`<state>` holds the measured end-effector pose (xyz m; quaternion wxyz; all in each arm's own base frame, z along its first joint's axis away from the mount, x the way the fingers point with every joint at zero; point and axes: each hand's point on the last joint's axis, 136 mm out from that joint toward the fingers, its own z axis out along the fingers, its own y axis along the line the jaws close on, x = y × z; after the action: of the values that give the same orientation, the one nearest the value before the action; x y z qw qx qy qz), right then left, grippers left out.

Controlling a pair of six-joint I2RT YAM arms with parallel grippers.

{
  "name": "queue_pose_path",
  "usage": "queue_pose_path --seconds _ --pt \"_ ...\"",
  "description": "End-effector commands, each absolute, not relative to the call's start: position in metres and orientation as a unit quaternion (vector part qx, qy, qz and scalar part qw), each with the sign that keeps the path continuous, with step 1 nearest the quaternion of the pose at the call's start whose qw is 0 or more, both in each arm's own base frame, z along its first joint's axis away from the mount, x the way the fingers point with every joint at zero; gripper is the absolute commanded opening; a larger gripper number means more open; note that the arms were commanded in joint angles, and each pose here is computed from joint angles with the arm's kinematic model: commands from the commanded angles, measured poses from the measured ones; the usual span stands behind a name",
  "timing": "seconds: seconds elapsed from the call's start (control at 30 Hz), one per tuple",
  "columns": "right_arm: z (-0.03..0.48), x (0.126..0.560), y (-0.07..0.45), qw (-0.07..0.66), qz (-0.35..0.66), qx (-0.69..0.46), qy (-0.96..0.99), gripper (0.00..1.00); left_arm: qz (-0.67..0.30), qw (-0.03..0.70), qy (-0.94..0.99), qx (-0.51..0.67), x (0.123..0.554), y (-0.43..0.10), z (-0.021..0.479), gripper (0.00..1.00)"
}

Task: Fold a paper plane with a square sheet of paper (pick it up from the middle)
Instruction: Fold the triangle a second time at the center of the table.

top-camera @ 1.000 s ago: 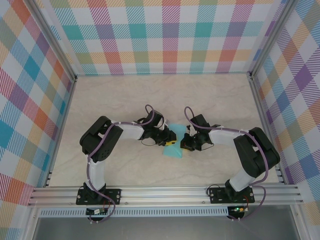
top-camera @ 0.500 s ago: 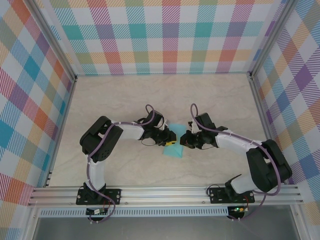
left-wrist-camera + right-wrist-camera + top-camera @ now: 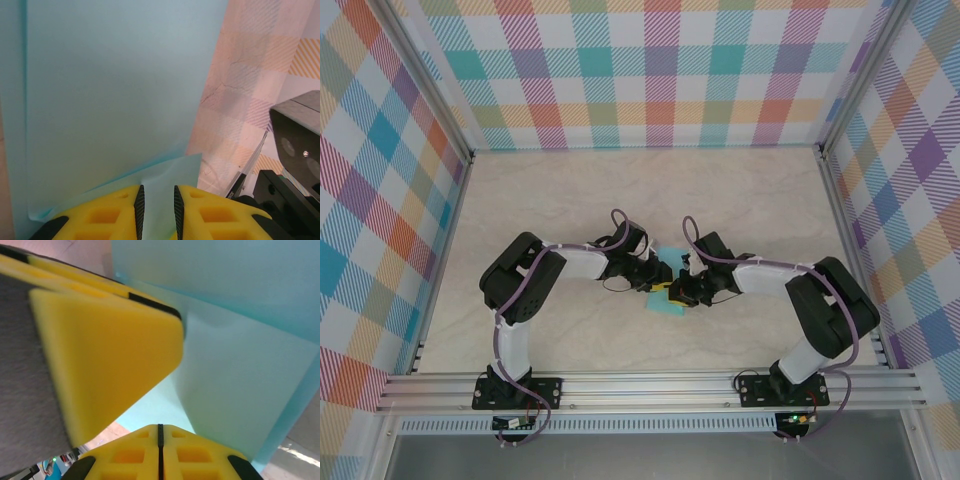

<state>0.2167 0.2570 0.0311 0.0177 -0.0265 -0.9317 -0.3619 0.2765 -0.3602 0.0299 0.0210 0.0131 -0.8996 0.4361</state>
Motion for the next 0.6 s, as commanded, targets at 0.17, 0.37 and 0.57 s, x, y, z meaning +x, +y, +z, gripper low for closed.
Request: queue_pose_path --seconds 0.17,0.37,0.57 --pt "0.015 0.216 0.243 0.022 -0.307 -0.034 -0.951 0.09 0.409 0.043 -0.911 0.017 0.265 -0.355 0.013 0.25" --pt "0.008 0.211 0.237 0.027 -0.293 -0.034 -0.955 0.1 0.406 0.045 -0.913 0.017 0.265 -0.355 0.011 0.25" --pt "0.004 0.203 0.231 0.036 -0.284 -0.041 -0.957 0.1 0.398 0.045 -0.916 0.02 0.264 -0.352 0.007 0.24"
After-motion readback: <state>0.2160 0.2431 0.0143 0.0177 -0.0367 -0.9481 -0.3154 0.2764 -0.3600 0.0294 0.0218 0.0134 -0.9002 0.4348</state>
